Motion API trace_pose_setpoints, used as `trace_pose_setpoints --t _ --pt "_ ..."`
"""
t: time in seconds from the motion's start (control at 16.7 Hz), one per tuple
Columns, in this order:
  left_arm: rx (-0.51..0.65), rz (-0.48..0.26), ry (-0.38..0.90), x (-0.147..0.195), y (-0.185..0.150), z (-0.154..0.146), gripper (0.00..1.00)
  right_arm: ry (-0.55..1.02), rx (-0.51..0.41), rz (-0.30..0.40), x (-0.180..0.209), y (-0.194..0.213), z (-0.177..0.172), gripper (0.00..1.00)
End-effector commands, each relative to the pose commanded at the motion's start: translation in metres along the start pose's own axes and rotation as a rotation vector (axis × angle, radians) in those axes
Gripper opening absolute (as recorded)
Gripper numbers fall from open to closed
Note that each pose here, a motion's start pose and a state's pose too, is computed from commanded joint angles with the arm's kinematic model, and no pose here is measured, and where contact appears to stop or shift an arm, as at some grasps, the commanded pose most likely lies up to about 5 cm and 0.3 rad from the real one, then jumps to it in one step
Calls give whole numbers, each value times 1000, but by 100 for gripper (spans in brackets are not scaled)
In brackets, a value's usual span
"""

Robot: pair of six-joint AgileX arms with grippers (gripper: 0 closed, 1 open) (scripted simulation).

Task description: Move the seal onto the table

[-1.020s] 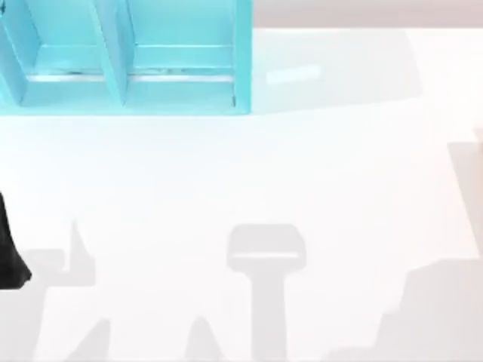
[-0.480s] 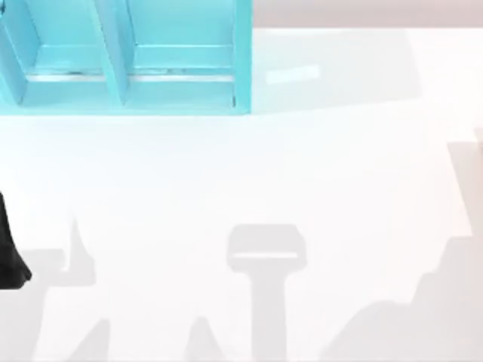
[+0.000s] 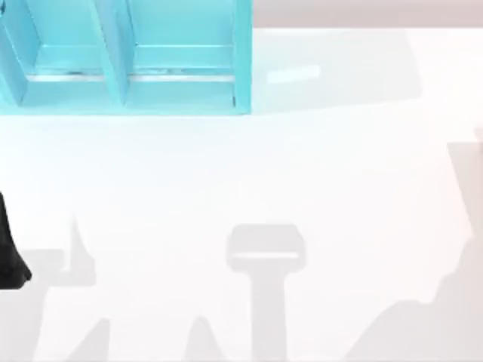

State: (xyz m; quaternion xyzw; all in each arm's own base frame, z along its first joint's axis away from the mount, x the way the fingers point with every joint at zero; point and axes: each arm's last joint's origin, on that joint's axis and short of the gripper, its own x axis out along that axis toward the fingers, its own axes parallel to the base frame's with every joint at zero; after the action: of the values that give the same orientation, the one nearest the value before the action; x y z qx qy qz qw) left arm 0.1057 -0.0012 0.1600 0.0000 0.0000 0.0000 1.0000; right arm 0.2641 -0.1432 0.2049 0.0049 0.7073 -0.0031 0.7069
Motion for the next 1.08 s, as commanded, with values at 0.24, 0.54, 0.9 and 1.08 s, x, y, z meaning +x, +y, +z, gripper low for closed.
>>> trace_pose_setpoints --t 0.24,0.54,0.9,1.08 --pt "0 0 0 0 0 0 100 0 0 0 32 -2 0 100" --pt "0 0 0 0 0 0 100 -1 0 0 70 -4 3 100" --pt "0 0 0 0 0 0 100 0 0 0 73 -4 3 92" --pt "0 0 0 0 0 0 100 0 0 0 73 -4 3 70"
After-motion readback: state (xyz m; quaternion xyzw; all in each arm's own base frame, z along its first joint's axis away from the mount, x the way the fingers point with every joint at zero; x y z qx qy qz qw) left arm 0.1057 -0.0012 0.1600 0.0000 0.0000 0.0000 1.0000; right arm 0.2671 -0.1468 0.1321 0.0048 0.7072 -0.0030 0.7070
